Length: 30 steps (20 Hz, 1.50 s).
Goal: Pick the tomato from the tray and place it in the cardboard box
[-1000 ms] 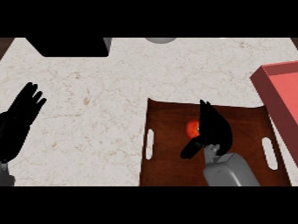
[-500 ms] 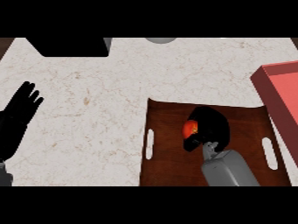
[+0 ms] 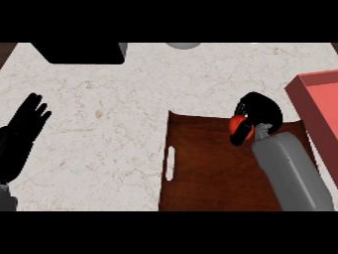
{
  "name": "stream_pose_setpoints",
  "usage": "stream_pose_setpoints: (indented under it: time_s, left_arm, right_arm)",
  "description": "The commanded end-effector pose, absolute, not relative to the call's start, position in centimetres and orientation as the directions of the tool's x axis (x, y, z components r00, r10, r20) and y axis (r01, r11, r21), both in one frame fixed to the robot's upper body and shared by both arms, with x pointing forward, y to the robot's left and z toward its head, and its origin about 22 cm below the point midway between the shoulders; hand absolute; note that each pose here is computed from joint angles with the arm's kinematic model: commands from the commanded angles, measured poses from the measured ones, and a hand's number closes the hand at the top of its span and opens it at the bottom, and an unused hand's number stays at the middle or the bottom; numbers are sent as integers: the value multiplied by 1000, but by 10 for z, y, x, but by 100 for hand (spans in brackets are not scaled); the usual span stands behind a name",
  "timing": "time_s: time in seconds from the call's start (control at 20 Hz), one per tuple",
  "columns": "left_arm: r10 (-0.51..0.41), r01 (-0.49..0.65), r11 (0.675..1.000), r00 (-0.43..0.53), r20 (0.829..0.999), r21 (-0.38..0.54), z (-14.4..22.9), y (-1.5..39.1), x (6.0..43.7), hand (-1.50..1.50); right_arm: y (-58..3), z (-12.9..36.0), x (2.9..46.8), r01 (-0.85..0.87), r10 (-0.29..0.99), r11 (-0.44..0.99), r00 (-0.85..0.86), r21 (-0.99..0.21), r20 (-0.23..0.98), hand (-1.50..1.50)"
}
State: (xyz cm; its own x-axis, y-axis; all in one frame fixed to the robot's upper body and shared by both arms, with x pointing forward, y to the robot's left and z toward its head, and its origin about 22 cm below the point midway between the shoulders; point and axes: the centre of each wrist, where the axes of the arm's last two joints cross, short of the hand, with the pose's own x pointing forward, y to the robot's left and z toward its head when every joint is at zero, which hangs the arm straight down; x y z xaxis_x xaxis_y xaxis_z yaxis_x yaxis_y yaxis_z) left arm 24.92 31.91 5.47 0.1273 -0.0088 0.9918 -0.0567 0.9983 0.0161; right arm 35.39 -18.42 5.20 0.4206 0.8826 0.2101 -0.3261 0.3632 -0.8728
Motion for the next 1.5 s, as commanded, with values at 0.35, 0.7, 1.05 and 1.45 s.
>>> stream_pose_setpoints:
  time_s: [0.35,0.7,1.05,1.45]
  left_arm:
    - [-2,-53,999,133,991,10,61,327,237,0]
    - [1,-87,996,138,990,11,60,334,245,0]
    - [-3,-69,998,146,989,13,43,323,243,0]
    - [0,-73,997,127,992,9,58,315,238,0]
  right_arm:
    - [-199,93,358,-159,902,247,397,-956,167,150]
    - [-153,176,341,89,918,188,339,-978,207,150]
    - [-156,244,321,330,862,123,431,-936,265,150]
    - [-204,289,305,396,778,49,560,-917,284,150]
